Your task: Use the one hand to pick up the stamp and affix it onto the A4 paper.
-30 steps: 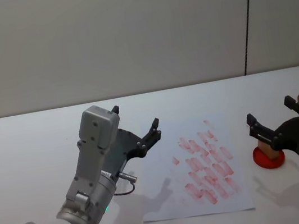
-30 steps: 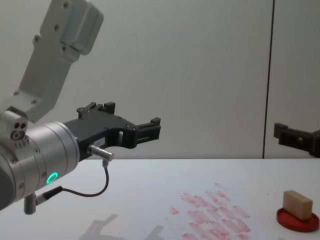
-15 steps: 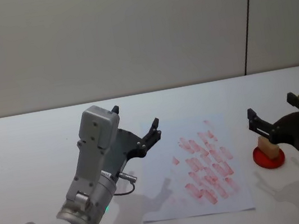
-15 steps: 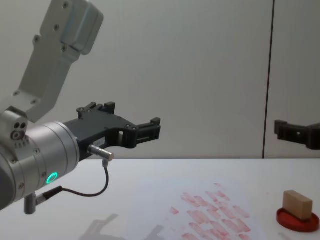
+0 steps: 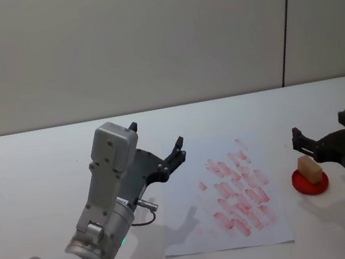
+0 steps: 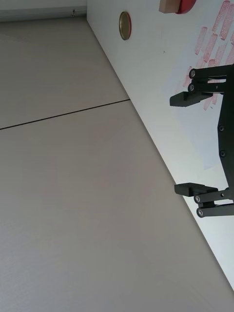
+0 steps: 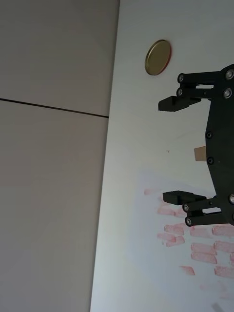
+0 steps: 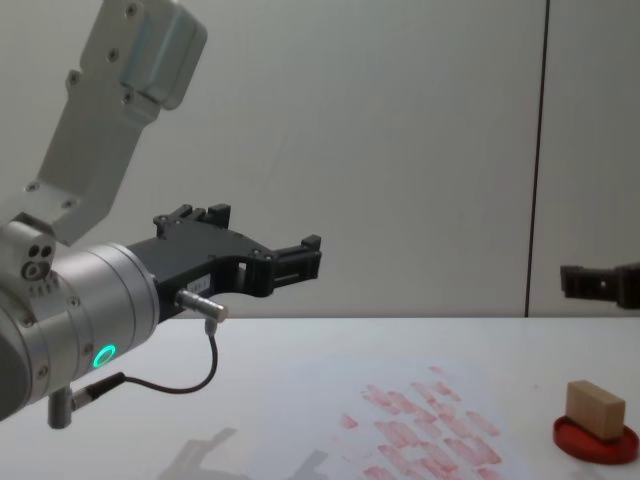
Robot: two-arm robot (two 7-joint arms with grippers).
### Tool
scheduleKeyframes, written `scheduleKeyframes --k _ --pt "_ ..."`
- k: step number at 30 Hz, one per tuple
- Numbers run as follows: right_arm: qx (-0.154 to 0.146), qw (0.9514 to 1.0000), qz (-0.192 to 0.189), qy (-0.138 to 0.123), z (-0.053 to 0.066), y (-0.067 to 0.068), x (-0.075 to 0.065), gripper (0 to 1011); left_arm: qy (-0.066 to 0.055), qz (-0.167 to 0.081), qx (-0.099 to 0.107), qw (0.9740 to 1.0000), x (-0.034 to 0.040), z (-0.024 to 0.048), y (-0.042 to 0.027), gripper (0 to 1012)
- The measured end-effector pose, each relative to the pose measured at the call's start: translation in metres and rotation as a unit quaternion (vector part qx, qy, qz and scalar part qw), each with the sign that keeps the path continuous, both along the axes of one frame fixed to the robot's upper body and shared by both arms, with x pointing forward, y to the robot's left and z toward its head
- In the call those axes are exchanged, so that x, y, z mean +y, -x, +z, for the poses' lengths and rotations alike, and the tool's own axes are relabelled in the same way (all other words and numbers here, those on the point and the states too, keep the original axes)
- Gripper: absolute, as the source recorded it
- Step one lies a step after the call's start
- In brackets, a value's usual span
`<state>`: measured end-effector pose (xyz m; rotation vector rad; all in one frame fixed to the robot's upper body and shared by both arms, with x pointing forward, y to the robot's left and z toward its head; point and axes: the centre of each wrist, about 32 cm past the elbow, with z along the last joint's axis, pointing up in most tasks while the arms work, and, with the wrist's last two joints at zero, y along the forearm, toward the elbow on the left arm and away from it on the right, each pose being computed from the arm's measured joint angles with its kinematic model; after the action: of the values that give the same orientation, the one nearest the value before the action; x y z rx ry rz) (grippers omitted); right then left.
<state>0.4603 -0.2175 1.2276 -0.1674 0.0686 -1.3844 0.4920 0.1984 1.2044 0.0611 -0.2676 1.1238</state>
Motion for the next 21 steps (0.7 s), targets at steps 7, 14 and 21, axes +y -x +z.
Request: scheduleKeyframes --k 7,14,21 --pt "0.033 0.9994 -0.006 0.007 0.001 -0.012 -0.003 1001 0.0 0.0 0.0 1.0 0.0 0.0 0.0 993" --pt "0.063 0.9979 0.006 0.013 -0.002 -0.025 -0.006 1001 0.0 0.0 0.0 1.0 0.0 0.0 0.0 993" --pt "0.084 0.9961 0.021 0.014 -0.007 -0.035 -0.008 1001 0.0 0.0 0.0 1.0 0.0 0.0 0.0 993"
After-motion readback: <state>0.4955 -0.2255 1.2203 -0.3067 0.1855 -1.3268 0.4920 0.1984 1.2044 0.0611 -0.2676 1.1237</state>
